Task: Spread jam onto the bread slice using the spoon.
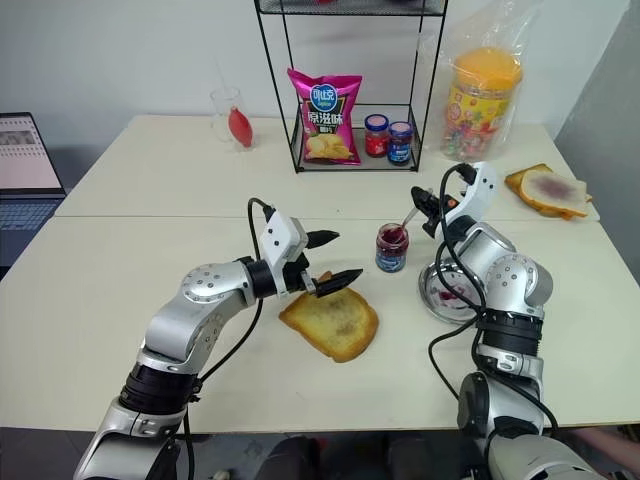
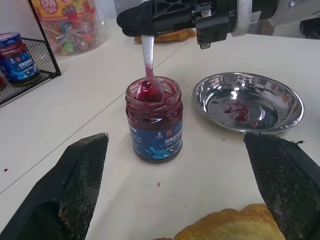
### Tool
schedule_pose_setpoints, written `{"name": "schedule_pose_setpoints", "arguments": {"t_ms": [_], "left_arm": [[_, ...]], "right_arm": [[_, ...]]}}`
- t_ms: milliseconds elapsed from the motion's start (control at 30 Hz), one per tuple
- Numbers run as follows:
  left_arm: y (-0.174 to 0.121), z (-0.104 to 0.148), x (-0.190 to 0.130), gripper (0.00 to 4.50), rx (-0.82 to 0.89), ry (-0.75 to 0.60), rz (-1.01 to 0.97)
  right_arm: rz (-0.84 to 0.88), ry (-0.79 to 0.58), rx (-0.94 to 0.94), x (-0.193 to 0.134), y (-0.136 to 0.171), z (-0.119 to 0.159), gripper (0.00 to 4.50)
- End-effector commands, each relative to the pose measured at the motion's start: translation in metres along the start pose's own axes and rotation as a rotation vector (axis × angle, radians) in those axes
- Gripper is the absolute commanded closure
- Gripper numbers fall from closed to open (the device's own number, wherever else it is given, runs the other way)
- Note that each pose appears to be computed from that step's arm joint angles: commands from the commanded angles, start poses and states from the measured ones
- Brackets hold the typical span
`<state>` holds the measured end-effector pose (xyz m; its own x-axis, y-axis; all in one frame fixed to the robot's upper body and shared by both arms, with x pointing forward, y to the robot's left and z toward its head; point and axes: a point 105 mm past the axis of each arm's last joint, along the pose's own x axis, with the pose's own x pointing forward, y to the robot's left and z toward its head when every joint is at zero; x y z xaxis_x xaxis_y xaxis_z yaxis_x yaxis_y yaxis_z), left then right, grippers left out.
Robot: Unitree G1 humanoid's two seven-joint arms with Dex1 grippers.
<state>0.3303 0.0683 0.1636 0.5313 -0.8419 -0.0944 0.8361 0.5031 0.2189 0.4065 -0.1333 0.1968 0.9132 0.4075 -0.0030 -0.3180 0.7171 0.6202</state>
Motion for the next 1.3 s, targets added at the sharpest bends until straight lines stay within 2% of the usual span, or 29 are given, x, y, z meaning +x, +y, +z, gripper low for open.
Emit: {"name": "schedule_pose_setpoints", "arguments": {"t_ms": [33, 767, 867, 1000, 1133, 1200, 1300], "left_arm": [[0.002, 0.013, -0.003, 0.00, 0.040, -0.036, 0.001], [0.008, 0.020, -0.007, 0.00, 0.068, -0.042, -0.018], [0.014, 0.027, -0.011, 0.00, 0.074, -0.052, -0.023], [0.018, 0.034, -0.023, 0.00, 0.089, -0.052, -0.045], [0.010, 0.034, -0.052, 0.00, 0.073, -0.013, -0.120], [0.005, 0.032, -0.062, 0.00, 0.071, 0.013, -0.150], [-0.002, 0.026, -0.081, 0.00, 0.071, 0.066, -0.163]], "right_arm": [[0.045, -0.067, 0.011, -0.004, 0.015, 0.018, 4.46], [0.069, -0.166, 0.260, -0.016, 0.007, 0.039, 4.46], [0.155, -0.184, 0.306, -0.021, 0.021, 0.047, 4.46], [0.326, -0.161, 0.325, -0.029, 0.063, 0.050, 4.46], [0.430, -0.057, 0.255, -0.034, 0.102, 0.029, 4.46], [0.449, -0.011, 0.211, -0.035, 0.111, 0.019, 4.46], [0.486, 0.093, 0.082, -0.037, 0.125, -0.012, 4.46]]}}
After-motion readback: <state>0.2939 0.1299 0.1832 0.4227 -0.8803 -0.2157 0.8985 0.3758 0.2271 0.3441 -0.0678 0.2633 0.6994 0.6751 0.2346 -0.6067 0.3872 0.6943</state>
